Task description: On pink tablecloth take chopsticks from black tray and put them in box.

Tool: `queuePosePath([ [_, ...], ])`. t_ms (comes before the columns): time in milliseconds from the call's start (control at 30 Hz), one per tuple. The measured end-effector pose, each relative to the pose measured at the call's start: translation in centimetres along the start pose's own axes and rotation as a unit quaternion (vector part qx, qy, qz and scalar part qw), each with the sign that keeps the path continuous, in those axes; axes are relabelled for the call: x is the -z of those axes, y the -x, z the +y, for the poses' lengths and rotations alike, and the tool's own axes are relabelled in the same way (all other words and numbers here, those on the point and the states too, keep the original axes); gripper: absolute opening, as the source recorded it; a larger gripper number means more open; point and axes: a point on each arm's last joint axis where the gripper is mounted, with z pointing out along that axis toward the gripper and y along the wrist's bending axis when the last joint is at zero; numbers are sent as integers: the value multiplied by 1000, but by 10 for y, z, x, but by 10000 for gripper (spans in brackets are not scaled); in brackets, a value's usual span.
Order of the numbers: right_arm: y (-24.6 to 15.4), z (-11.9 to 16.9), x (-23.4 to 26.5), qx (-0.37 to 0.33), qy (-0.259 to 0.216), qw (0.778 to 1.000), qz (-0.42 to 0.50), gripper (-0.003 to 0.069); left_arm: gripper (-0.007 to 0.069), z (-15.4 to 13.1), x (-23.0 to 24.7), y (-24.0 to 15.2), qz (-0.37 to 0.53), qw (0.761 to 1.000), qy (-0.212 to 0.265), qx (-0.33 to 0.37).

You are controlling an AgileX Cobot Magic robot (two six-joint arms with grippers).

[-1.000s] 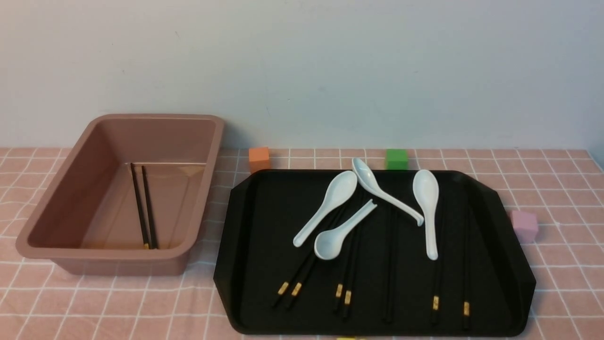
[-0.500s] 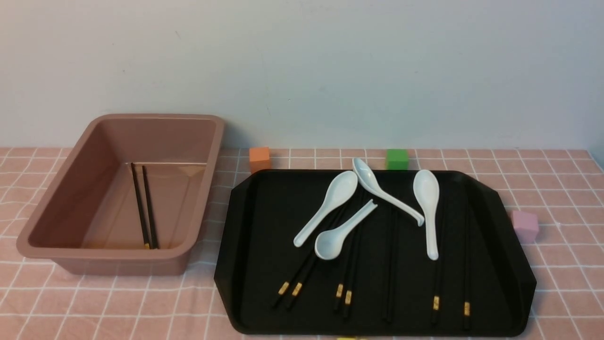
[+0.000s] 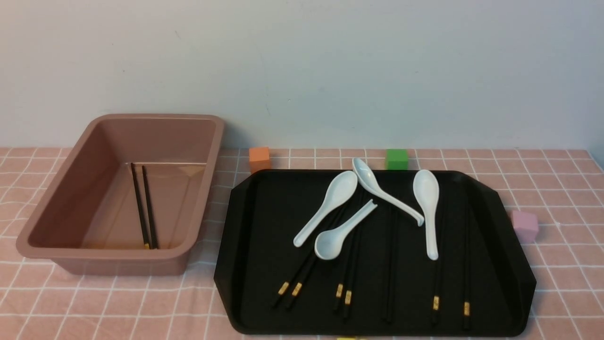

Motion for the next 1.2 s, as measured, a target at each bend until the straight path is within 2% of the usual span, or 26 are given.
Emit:
queuePosePath([
  [1200,0,0,0,0,0,1000,0,240,52,0,0,0,0,1000,0,0],
])
